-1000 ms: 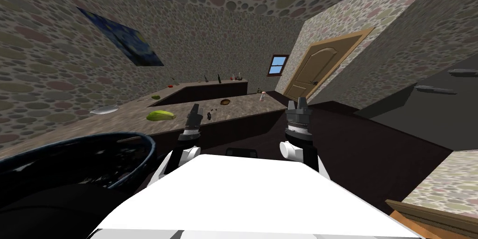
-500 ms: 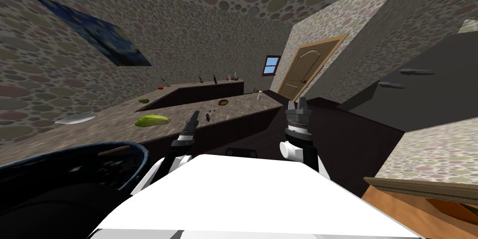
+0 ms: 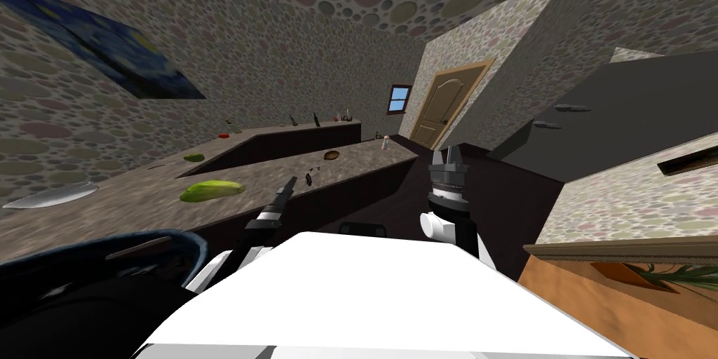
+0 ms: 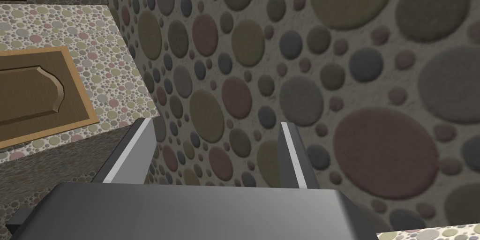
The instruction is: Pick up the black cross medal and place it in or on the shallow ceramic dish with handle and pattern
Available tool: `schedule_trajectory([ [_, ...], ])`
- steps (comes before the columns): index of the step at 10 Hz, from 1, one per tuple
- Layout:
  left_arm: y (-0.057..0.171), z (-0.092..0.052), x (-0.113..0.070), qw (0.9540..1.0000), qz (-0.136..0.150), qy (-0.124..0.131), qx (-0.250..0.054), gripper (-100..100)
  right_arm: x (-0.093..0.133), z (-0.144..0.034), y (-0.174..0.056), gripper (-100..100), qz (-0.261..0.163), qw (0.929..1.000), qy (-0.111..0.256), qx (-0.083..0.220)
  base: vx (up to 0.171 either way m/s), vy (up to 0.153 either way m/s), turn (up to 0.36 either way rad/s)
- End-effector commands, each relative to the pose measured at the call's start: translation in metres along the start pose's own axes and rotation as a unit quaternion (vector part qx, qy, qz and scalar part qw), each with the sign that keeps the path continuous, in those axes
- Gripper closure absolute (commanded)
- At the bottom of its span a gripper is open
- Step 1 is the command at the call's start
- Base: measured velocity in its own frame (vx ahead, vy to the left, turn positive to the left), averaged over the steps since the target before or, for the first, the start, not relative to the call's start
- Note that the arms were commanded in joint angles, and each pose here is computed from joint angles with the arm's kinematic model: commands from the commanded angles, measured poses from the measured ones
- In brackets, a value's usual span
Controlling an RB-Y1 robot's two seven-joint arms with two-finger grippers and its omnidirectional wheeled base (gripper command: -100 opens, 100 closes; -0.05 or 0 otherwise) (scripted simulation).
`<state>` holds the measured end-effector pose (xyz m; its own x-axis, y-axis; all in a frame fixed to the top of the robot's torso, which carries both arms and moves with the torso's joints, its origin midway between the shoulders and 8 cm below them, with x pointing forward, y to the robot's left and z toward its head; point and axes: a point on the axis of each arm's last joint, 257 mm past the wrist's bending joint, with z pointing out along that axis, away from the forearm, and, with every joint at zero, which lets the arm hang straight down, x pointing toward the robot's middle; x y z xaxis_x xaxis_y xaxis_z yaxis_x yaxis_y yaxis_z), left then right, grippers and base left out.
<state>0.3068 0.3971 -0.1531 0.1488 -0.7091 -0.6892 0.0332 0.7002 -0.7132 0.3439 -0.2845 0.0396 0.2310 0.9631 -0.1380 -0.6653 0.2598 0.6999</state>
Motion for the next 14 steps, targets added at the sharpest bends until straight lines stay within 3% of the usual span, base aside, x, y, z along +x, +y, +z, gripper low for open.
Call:
schedule_trajectory([
  [1,0.024,-0.011,0.0,0.999,0.024,0.018,-0.033,-100,0.0,0.0,0.0,0,0.0,1.0,0.0,0.0,0.024,-0.005,-0.147],
  [3,0.053,-0.024,-0.003,0.9951,0.051,0.041,-0.073,-100,0.0,0.0,0.0,0,0.0,1.0,0.0,0.0,0.043,-0.023,-0.145],
  [6,0.097,-0.045,-0.011,0.9841,0.089,0.075,-0.134,-100,0.0,0.0,0.0,0,0.0,1.0,0.0,0.0,0.063,-0.035,-0.108],
  [10,0.148,-0.075,-0.032,0.9616,0.133,0.112,-0.213,-100,0.0,0.0,0.0,0,0.0,1.0,0.0,0.0,0.1,-0.058,-0.114],
  [11,0.148,-0.075,-0.032,0.9613,0.133,0.112,-0.214,-100,0.0,0.0,0.0,0,0.0,1.0,0.0,0.0,0.059,-0.044,-0.026],
  [14,0.179,-0.096,-0.051,0.9411,0.163,0.133,-0.264,-100,0.0,0.0,0.0,0,0.0,1.0,0.0,0.0,0.09,-0.049,-0.093],
])
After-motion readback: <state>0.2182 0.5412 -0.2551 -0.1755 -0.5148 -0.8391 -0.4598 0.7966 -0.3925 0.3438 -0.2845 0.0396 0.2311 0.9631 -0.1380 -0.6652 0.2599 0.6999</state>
